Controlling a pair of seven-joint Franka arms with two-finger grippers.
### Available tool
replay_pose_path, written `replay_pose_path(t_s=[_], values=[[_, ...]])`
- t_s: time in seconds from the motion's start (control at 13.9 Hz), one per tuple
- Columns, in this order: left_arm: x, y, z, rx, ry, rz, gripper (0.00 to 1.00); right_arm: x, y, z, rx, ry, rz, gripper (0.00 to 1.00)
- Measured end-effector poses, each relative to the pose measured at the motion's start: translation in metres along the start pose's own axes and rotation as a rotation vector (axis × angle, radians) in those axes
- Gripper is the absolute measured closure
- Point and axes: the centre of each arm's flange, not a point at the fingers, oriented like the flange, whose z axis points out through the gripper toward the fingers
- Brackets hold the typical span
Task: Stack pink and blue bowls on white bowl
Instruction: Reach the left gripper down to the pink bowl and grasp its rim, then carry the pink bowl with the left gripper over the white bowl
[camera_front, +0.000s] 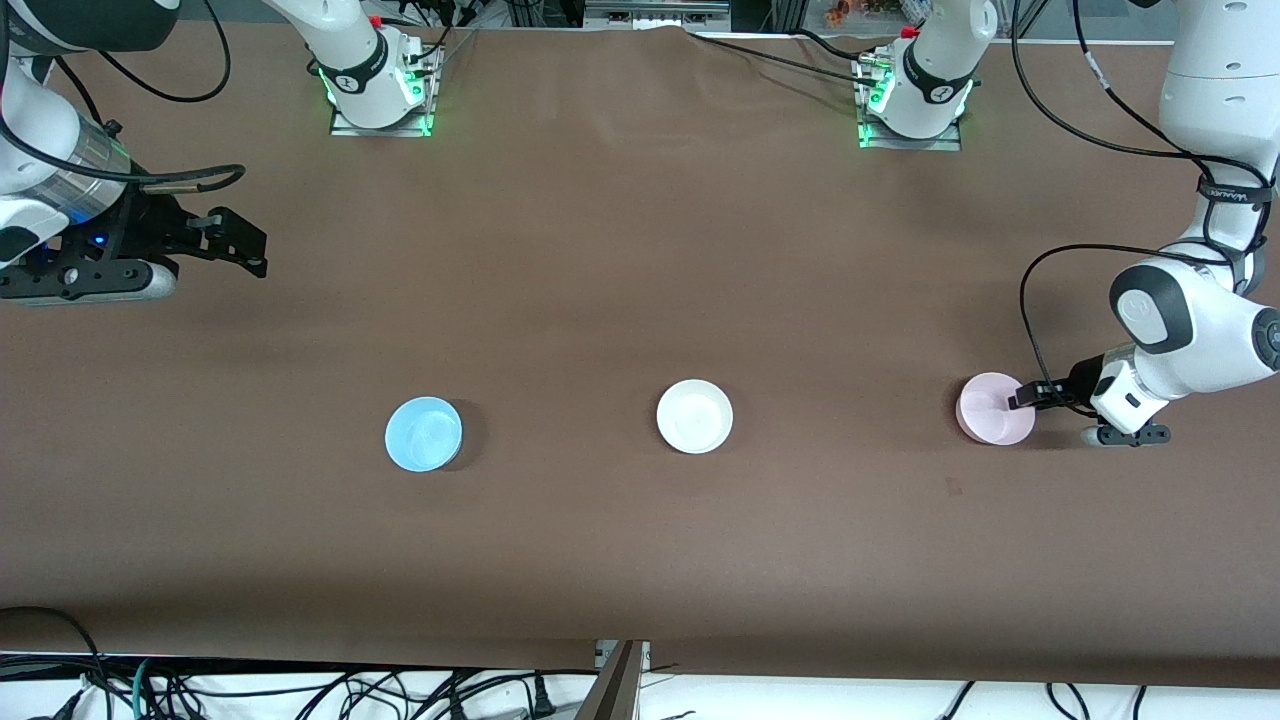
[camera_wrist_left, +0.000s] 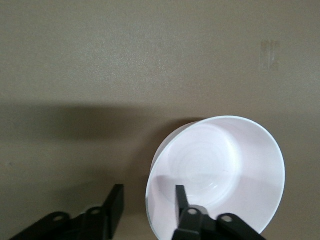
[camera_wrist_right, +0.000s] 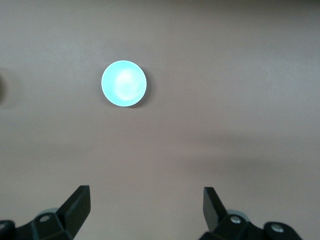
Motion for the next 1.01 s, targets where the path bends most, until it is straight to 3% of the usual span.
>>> replay_pose_path(t_s=[0.22, 0.29, 0.65, 1.01], values=[[0.001, 0.000, -0.001, -0.001, 0.004, -0.001, 0.92, 0.000, 0.000, 0.000, 0.000, 0.000, 0.000, 0.00], [0.002, 0.001, -0.002, -0.004, 0.008, -0.004, 0.97, 0.000, 0.000, 0.000, 0.000, 0.000, 0.000, 0.00], [0.027, 0.038, -0.026, -0.079, 0.051, -0.047, 0.97, 0.000, 0.000, 0.000, 0.000, 0.000, 0.000, 0.00], [0.047, 0.203, -0.033, -0.143, 0.053, -0.085, 0.97, 0.001, -0.001, -0.005, 0.001, 0.013, -0.002, 0.00]])
